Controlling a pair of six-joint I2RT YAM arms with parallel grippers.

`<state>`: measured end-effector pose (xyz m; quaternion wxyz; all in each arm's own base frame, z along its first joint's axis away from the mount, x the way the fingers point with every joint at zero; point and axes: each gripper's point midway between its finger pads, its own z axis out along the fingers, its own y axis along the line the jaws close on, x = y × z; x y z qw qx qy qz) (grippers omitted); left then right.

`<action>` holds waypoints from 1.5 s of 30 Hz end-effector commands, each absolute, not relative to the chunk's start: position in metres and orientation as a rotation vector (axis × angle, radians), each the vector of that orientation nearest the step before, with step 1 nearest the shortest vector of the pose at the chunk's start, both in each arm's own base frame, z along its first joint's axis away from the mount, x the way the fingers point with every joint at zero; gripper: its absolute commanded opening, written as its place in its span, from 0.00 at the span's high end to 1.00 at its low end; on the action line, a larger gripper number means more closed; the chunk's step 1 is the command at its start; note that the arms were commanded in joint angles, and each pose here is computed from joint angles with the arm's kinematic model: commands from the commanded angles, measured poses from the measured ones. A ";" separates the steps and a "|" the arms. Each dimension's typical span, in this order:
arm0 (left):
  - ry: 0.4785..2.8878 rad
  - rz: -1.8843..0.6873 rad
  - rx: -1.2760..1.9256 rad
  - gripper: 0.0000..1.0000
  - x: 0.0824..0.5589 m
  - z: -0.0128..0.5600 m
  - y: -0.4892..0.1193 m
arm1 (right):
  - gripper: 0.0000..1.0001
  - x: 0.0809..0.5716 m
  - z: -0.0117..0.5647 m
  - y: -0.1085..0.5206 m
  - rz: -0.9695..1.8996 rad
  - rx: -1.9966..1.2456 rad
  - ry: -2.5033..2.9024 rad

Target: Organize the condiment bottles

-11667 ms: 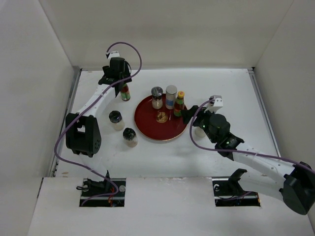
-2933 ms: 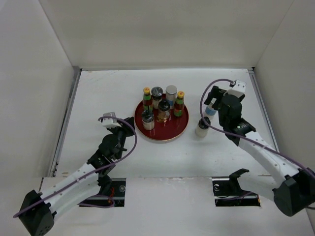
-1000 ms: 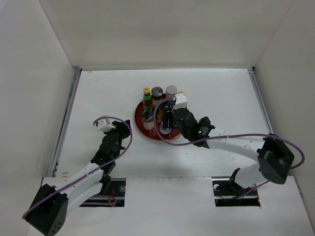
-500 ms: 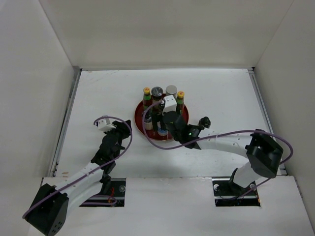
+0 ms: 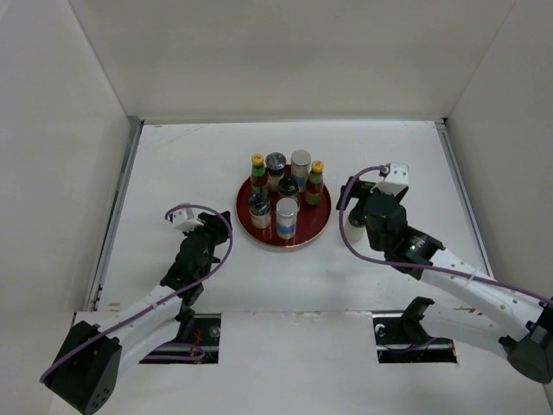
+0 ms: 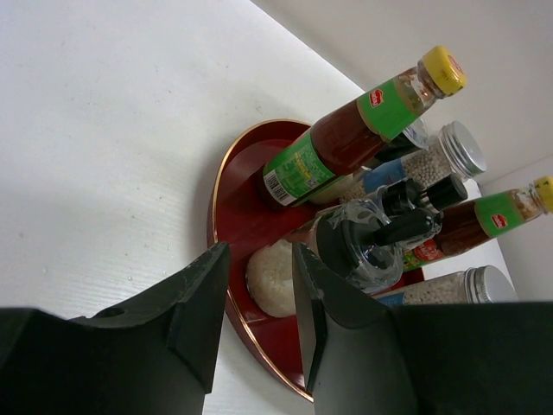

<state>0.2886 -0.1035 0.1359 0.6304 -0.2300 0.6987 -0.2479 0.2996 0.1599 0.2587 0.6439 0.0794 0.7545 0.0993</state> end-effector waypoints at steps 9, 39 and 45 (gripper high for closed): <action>1.553 -0.610 -0.539 0.66 0.291 0.145 -0.105 | 0.00 0.289 0.148 0.132 0.065 0.190 2.074; 1.562 -0.611 -0.540 0.65 0.292 0.143 -0.106 | 0.41 0.321 0.235 0.210 0.299 0.095 1.828; 1.555 -0.607 -0.546 0.64 0.292 0.144 -0.103 | 0.41 0.345 0.221 0.250 0.333 0.037 1.837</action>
